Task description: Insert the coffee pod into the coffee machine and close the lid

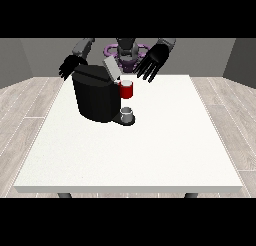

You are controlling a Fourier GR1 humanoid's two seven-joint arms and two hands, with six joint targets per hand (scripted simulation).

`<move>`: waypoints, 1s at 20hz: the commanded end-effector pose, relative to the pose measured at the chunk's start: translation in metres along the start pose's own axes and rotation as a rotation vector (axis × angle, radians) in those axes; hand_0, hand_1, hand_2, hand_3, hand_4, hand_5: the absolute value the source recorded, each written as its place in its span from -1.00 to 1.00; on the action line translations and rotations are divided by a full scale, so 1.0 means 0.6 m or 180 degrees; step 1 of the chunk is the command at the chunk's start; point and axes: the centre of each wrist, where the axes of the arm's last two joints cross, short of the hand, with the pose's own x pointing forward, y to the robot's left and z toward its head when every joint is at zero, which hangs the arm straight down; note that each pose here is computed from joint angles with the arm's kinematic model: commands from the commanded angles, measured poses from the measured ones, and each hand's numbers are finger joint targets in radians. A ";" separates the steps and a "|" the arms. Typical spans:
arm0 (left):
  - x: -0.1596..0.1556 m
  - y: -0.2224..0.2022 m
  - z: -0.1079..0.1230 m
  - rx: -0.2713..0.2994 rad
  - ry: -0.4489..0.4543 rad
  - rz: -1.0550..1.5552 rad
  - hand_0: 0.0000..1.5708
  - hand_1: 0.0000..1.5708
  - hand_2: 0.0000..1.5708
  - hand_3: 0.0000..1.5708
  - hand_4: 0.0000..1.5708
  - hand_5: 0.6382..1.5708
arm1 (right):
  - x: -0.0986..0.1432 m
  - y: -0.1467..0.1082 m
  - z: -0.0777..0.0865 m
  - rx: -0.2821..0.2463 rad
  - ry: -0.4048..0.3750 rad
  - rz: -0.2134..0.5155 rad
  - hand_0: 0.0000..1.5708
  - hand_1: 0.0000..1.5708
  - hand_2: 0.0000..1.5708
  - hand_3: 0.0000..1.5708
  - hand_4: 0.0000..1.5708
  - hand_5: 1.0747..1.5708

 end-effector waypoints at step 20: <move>-0.114 -0.348 0.132 0.0017 0.0528 0.3140 -1.00 -1.00 -1.00 -1.00 -0.73 1.00 | 0.022 -0.082 0.035 0.0286 0.0246 0.0285 -1.00 -1.00 -1.00 -1.00 -1.00 1.00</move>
